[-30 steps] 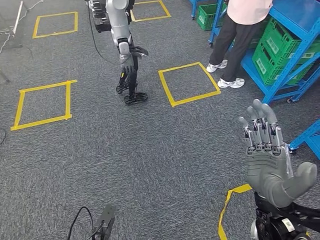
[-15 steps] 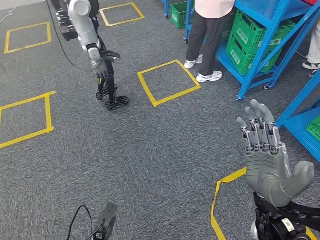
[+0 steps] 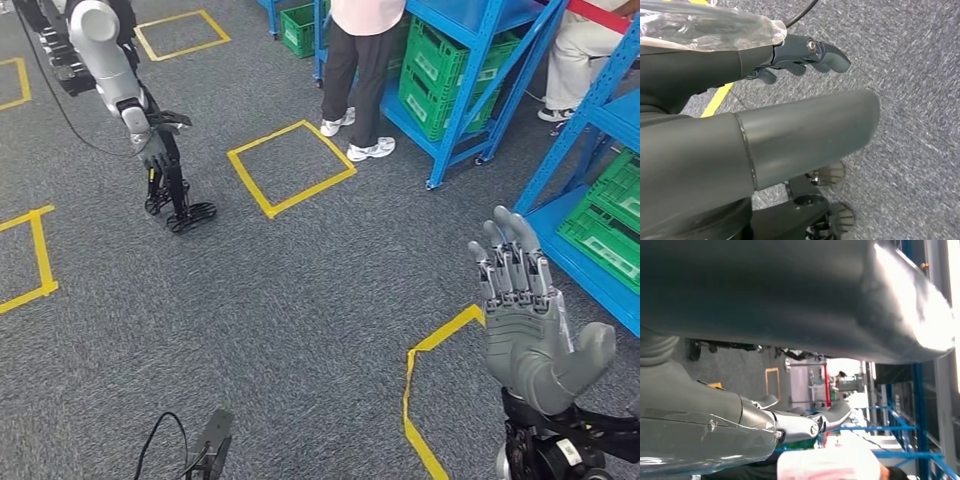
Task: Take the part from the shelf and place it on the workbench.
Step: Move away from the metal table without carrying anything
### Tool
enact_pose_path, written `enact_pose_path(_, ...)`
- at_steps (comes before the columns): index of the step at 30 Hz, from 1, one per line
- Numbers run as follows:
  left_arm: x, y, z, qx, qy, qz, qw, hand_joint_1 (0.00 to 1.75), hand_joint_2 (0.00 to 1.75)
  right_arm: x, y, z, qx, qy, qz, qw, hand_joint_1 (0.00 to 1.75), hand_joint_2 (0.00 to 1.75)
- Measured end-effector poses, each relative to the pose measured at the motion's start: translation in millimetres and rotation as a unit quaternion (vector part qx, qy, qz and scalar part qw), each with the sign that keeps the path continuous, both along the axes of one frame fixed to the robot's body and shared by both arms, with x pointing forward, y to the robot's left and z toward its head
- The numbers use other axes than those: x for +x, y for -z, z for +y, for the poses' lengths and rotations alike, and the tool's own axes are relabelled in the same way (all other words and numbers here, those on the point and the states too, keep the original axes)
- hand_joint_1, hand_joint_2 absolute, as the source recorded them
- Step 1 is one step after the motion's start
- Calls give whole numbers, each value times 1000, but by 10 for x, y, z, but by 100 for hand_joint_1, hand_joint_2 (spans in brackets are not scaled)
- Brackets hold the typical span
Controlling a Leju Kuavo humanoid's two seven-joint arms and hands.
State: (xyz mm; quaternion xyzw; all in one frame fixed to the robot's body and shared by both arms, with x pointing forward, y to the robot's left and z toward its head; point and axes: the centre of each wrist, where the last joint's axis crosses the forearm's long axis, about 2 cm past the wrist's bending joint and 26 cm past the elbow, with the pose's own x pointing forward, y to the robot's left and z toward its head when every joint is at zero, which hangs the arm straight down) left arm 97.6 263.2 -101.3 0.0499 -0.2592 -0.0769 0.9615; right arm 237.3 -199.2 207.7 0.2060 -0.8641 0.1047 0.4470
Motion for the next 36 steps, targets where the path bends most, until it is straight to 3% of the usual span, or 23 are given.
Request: enact_pose_path(36,17,-4,-18,-7,-3,-1,1000,0,0,-7,-14,-9,-1,5,0,1000,0,0)
